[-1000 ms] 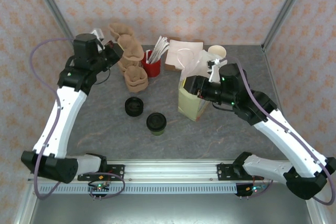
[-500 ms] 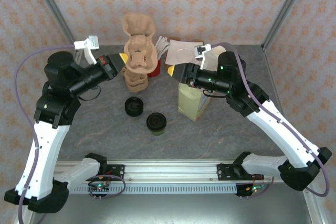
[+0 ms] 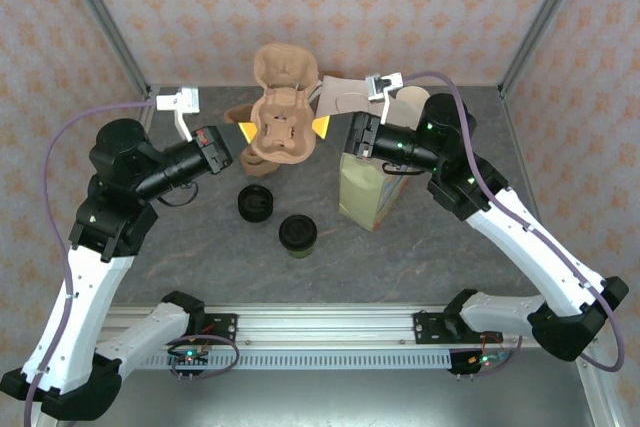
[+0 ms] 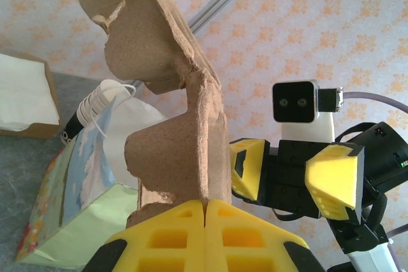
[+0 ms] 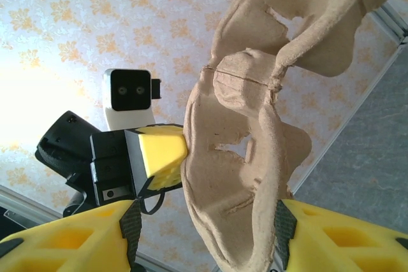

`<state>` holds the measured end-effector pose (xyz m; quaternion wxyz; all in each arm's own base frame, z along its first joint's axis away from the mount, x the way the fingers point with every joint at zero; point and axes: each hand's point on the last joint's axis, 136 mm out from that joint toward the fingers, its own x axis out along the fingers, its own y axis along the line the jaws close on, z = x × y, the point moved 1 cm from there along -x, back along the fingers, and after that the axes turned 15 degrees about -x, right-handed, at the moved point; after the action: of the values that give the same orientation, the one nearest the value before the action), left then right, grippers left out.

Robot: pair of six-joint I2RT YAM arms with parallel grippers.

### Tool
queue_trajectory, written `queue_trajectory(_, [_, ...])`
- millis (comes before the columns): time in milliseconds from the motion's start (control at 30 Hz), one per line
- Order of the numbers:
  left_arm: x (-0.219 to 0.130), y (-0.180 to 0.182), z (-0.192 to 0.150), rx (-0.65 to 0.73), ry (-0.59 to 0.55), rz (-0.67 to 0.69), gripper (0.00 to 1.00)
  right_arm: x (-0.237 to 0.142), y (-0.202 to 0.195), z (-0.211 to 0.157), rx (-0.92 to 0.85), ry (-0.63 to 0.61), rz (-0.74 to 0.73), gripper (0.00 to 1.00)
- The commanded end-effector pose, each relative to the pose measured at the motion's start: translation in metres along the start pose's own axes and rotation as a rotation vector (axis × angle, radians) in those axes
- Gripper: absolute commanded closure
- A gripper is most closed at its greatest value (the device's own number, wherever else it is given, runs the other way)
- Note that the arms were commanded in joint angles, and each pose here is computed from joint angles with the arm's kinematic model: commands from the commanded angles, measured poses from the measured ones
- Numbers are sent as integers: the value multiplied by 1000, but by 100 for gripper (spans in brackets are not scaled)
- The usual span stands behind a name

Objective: Pack the takeout coffee

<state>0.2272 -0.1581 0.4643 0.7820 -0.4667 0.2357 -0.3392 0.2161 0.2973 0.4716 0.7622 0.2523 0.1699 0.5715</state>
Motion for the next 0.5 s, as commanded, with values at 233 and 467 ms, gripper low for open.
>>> queue_trajectory(233, [-7, -25, -3, 31, -1, -105, 100, 1, 4, 5, -27, -28, 26, 41])
queue_trajectory(467, [-7, -25, -3, 26, -2, -105, 100, 3, 9, 0, -48, -13, 46, 56])
